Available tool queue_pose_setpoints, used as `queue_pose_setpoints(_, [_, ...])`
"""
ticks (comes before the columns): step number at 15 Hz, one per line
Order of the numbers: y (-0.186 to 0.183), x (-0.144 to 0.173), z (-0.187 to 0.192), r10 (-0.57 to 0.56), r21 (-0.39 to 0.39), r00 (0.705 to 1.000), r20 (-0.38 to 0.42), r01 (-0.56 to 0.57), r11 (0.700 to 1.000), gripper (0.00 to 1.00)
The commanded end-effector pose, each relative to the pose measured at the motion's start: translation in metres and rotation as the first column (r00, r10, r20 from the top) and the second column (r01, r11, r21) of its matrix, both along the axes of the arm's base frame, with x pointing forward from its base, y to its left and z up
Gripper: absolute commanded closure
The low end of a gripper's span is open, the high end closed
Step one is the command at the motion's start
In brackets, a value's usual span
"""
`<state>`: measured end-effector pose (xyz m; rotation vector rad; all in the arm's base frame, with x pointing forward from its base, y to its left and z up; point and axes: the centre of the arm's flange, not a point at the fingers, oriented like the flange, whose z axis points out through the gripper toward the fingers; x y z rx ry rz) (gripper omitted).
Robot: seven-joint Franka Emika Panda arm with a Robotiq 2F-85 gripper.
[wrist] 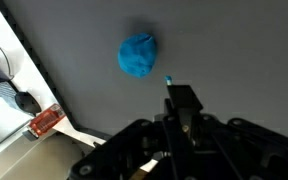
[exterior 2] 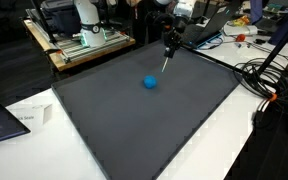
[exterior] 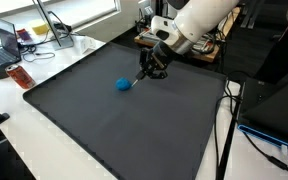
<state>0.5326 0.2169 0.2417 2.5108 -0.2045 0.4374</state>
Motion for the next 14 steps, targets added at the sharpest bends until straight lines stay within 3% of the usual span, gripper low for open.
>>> queue_pose_setpoints(1, [-0.026,-0.022,0.002,0.022,0.048,0.999,0.045,-0.024,0.999,0.97])
queue_pose_setpoints(14, [-0.067,-0.037,0.006,0.046,0.206,0.993,0.111,-0.068,0.976,0.97])
